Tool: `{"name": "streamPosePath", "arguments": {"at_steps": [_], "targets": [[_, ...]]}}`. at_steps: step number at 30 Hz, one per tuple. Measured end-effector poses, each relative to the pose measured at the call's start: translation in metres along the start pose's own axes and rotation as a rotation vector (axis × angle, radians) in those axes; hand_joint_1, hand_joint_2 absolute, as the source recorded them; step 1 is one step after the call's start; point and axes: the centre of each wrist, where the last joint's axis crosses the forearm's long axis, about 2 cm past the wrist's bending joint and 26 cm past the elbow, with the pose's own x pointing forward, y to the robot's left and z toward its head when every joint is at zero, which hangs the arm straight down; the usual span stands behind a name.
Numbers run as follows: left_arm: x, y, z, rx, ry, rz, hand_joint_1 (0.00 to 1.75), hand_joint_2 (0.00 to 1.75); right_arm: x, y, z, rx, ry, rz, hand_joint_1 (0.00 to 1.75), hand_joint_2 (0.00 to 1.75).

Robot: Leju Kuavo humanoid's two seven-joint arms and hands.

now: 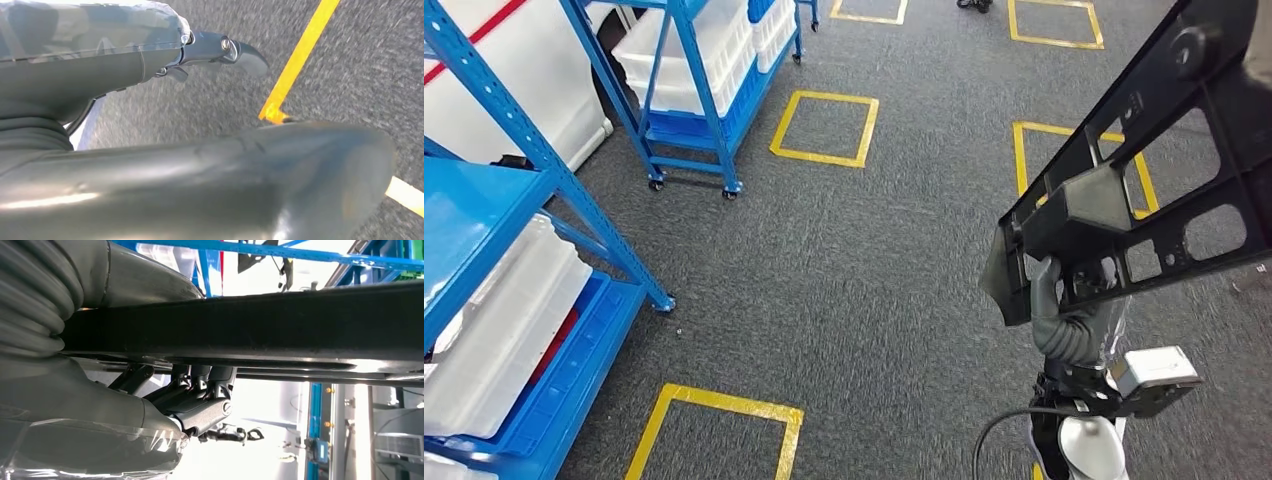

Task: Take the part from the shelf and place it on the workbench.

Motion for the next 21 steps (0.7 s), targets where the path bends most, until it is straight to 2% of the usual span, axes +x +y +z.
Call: {"name": "streamPosePath", "arguments": {"at_steps": [21], "targets": [[-0.001, -0.005, 0.004, 0.064, 0.017, -0.007, 0.0, 0.0, -0.012, 0.03, -0.022, 0.038, 0.009, -0.096, 1.75, 1.75]]}}
